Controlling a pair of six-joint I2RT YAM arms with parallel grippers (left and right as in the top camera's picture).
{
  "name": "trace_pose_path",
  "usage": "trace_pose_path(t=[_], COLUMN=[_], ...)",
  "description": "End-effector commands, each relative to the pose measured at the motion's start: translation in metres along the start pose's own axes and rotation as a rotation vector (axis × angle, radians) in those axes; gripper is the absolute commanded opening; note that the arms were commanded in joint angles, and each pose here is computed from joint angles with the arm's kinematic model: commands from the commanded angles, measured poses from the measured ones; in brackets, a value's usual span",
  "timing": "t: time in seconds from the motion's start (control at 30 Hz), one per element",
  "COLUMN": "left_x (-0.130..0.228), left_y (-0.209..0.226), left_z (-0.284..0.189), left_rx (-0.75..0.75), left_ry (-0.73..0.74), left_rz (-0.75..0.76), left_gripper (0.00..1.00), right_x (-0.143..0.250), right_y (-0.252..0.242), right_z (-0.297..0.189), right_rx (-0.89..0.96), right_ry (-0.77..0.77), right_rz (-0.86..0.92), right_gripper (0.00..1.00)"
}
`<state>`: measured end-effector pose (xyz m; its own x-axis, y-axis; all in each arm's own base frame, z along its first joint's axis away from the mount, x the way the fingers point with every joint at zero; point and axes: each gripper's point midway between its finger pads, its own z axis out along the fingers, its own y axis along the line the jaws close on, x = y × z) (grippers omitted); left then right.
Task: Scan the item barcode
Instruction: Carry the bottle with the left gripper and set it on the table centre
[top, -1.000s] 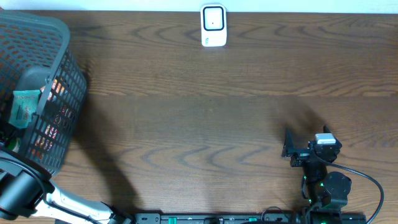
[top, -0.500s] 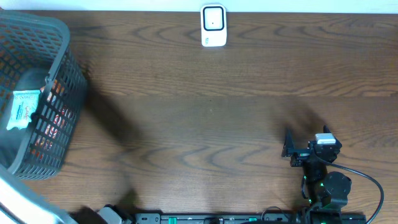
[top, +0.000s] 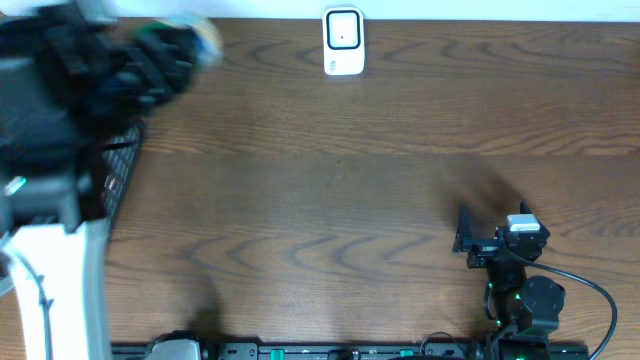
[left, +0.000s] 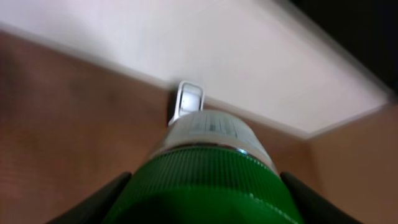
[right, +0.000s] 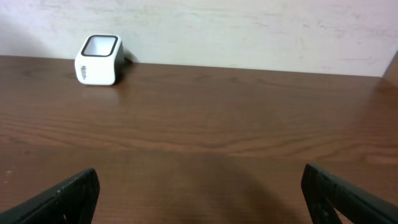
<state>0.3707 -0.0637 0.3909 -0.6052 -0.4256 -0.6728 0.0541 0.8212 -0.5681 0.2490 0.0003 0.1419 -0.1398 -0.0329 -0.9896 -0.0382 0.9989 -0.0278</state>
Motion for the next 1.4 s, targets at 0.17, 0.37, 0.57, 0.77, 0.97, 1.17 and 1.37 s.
trace_pose_path(t=[0.17, 0.37, 0.57, 0.77, 0.97, 1.17, 1.37], left_x=[0.100, 0.165, 0.202, 0.232, 0.266, 0.289, 0.301], left_y=[0.032, 0.039, 0.064, 0.083, 0.078, 0.083, 0.073], left_z=[0.092, 0.144, 0.179, 0.199, 0.225, 0.227, 0.218], left_rx=[-0.264, -0.308, -0.490, -0.701, -0.726, -0.815, -0.836], left_ry=[0.374, 0.586, 0.623, 0.551, 0.555, 0.528, 0.533], left_rz=[0.137, 0.199, 0.074, -0.253, -0.272, -0.120, 0.003], left_gripper=[0.60, 0.60, 0.61, 0.60, 0.60, 0.61, 0.66], right_x=[0.001, 0.001, 0.001, 0.001, 0.001, 0.001, 0.001], right_y=[0.001, 0.001, 0.001, 0.001, 0.002, 0.002, 0.002], right_z=[0.000, 0.000, 0.000, 0.000, 0.000, 0.000, 0.000], right_rx=[-0.005, -0.005, -0.005, -0.005, -0.006, -0.006, -0.006], right_ry=[0.004, 0.004, 0.004, 0.004, 0.004, 0.004, 0.004], right_rz=[0.012, 0.012, 0.012, 0.012, 0.012, 0.012, 0.012], right_gripper=[0.99, 0.99, 0.99, 0.99, 0.99, 0.99, 0.99])
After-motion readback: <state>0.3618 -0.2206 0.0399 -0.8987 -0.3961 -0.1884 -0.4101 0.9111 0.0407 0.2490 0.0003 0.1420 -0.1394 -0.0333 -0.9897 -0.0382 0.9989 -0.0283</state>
